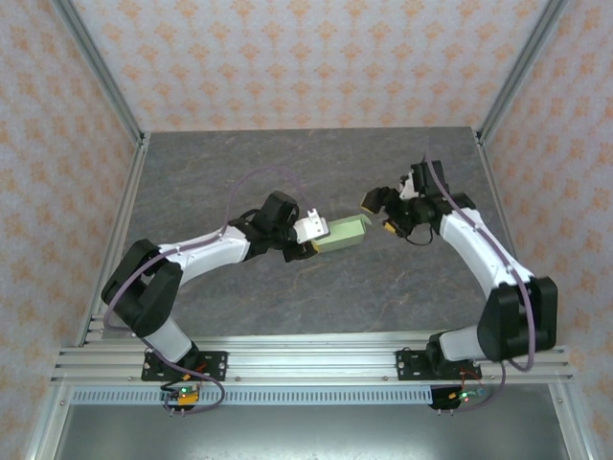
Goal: Fold the paper box
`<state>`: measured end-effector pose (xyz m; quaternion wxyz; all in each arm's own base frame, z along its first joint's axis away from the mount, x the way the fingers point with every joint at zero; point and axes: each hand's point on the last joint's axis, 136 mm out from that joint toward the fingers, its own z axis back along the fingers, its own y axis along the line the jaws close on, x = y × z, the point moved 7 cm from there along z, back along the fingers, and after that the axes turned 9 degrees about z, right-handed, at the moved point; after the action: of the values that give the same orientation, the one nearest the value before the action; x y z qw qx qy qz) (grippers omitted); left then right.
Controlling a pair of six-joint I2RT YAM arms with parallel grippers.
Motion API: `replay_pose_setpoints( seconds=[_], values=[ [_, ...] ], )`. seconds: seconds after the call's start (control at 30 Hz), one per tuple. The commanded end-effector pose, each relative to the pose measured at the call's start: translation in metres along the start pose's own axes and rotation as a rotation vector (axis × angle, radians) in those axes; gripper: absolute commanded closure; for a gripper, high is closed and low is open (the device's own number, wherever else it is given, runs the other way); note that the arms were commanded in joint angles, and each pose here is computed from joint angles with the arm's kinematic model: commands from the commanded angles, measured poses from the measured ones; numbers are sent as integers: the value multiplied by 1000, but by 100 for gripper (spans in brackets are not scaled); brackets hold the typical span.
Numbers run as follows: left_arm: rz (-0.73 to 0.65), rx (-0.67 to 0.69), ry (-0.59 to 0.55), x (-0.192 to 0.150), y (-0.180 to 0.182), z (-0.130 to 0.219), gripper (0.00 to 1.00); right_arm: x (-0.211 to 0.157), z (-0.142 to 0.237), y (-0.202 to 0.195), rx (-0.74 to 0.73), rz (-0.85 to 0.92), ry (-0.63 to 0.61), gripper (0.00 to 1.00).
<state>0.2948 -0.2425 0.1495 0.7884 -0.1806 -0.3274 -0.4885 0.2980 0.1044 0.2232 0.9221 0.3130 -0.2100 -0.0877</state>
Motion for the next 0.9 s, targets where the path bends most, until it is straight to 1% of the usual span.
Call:
replay_pose_setpoints(
  seconds=[0.0, 0.1, 0.13, 0.23, 0.27, 0.33, 0.47, 0.5, 0.57, 0.6, 0.67, 0.87],
  values=[
    [-17, -103, 95, -11, -6, -2, 65, 1, 2, -11, -69, 306, -107, 25],
    [-22, -132, 124, -9, -2, -1, 64, -5, 1, -1, -44, 494, -106, 31],
    [-24, -144, 133, -9, -1, -2, 63, -8, -2, 2, -38, 537, -94, 35],
    [-13, -152, 136, -9, 5, -4, 63, -11, -17, 5, -49, 573, -21, 49],
    [-9, -158, 132, -8, 6, -4, 62, -12, -21, 6, -54, 577, 7, 52],
    [-5, -166, 127, -6, 8, -5, 61, -13, -30, 7, -65, 583, 38, 52],
    [-9, -172, 128, -4, 11, -6, 58, -12, -36, 6, -79, 573, 30, 53],
    [-9, -178, 128, -3, 11, -6, 57, -12, -37, 7, -73, 573, 25, 55],
    [-14, -185, 125, -1, 11, -6, 56, -10, -38, 9, -65, 570, 14, 62],
    [-16, -185, 121, -1, 11, -6, 56, -10, -39, 11, -55, 570, 17, 69],
    [-18, -184, 122, 1, 12, -6, 56, -8, -39, 15, -49, 555, 32, 74],
    [-14, -176, 146, 1, 14, -6, 56, -10, -41, 21, -94, 555, 61, 74]
  ],
)
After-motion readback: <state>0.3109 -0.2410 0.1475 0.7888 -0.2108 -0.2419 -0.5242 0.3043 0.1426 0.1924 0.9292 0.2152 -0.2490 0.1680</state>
